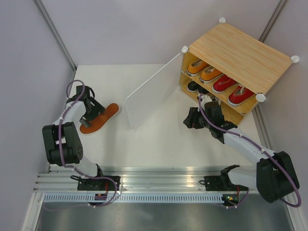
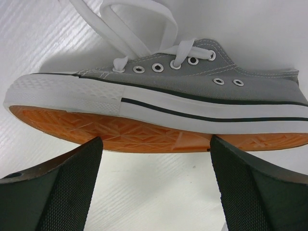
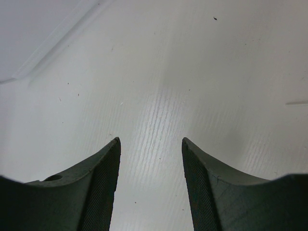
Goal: Place and organize the shoes in the shoe cabinet
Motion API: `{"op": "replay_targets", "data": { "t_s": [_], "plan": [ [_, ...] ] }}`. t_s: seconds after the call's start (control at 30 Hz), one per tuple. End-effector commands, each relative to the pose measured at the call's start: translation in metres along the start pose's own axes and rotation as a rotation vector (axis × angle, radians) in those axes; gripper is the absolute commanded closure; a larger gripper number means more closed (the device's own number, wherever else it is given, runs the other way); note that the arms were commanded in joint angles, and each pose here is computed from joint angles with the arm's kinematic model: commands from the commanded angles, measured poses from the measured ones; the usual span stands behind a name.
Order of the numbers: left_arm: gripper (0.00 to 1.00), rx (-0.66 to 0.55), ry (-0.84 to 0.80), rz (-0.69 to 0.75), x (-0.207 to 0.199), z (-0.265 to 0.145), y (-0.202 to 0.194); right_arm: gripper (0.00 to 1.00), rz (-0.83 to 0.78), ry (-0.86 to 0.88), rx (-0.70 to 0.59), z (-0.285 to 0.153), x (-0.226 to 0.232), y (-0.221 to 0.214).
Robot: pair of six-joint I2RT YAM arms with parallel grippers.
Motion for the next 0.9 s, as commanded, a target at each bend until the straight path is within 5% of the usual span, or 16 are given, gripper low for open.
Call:
{"op": "replay_targets", "data": {
  "t_s": [0.0,0.3,0.57,0.7,0.87],
  "plan": [
    [0.06,-0.035,-0.001,-0.061,-0.015,0.018,0.027,0.41,-0.015,0.027,-0.061,-0.003,0.006,0.015],
    [0.06,-0.196,-0.136,0.097,-0.080,0.020,0.101,0.41,-0.017,0.001,-0.047,-0.006,0.003,0.008],
    [0.06,-0.295,-0.176,0.034,-0.091,-0.029,0.065,0.41,-0.019,-0.009,-0.038,-0.005,0.002,0.007],
    [0.05,-0.433,-0.078,0.010,-0.103,-0.030,0.069,0.41,-0.018,-0.006,-0.025,-0.005,0.002,0.005],
    [0.04,-0.455,-0.043,-0.001,-0.126,-0.014,0.082,0.41,-0.028,-0.023,-0.029,-0.008,0.000,0.004]
  ]
}}
Point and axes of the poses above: each gripper's point midway between its finger pads, its own z axis out along the fingers, its own x axis along the line the jaws close on, y = z × x, the point moved 8 cm from there along -z, back along the fingers, and after that the axes turned 11 degrees about -z, right-handed, at the moved point
